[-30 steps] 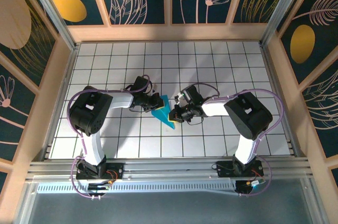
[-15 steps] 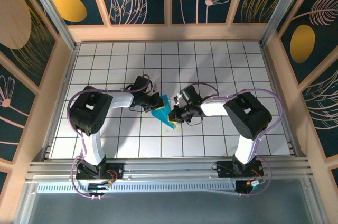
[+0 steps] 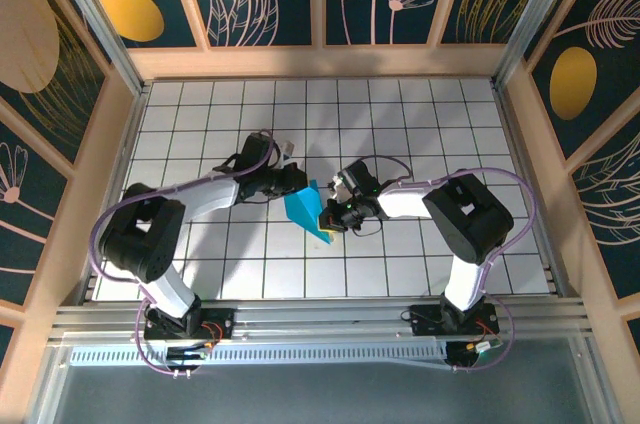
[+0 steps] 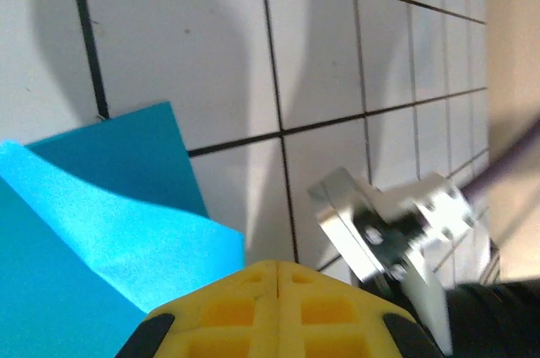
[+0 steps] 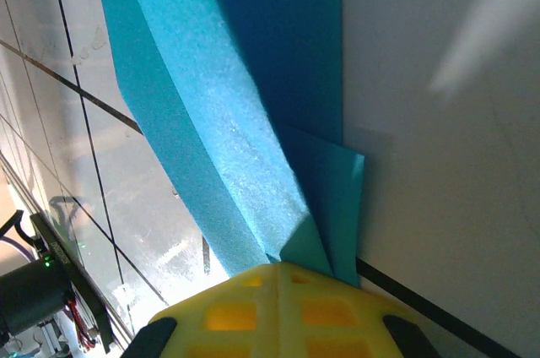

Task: Fold a paper plane with a square sheet of paper (fold left side to right side)
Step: Fourth fold the wing at the center of the table.

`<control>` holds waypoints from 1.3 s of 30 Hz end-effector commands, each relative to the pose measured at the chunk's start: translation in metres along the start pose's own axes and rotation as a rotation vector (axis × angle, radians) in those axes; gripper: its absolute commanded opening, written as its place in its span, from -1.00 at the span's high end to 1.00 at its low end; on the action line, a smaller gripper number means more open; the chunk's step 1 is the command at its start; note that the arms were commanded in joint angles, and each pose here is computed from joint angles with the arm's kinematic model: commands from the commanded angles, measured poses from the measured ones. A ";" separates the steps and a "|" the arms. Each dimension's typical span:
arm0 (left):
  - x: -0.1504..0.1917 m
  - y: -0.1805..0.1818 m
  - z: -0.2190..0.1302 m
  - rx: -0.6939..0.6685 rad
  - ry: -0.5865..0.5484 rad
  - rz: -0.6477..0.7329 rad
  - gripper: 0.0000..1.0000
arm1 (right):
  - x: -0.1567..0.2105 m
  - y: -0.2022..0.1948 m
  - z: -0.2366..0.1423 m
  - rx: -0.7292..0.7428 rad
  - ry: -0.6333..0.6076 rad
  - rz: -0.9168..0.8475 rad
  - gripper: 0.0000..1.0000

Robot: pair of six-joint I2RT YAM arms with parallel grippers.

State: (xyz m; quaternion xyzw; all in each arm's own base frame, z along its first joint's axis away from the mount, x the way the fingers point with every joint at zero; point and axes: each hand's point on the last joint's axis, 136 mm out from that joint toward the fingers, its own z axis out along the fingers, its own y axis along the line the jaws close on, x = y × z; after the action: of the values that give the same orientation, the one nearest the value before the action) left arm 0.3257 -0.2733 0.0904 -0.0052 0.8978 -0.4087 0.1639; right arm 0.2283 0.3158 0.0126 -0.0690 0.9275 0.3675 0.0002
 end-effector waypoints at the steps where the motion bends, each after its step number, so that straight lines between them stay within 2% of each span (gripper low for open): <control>1: 0.018 -0.003 -0.006 0.075 0.020 -0.008 0.94 | 0.044 -0.080 0.009 0.294 0.107 0.130 1.00; 10: 0.054 -0.008 0.006 0.150 0.101 -0.051 0.97 | 0.044 -0.081 0.009 0.298 0.105 0.133 1.00; 19: 0.053 -0.005 0.020 0.173 0.109 -0.089 0.97 | 0.045 -0.082 0.008 0.308 0.109 0.137 1.00; 26: 0.062 0.014 0.037 0.127 0.160 -0.122 0.97 | 0.046 -0.084 0.008 0.319 0.108 0.138 1.00; 39: 0.060 0.031 0.046 0.045 0.160 -0.138 0.97 | 0.052 -0.088 0.008 0.337 0.123 0.139 1.00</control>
State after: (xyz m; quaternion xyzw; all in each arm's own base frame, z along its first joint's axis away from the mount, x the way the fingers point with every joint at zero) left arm 0.2858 -0.2957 0.0297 -0.0324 0.8885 -0.4528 0.0669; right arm 0.2275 0.3157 0.0116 -0.0691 0.9306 0.3595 0.0004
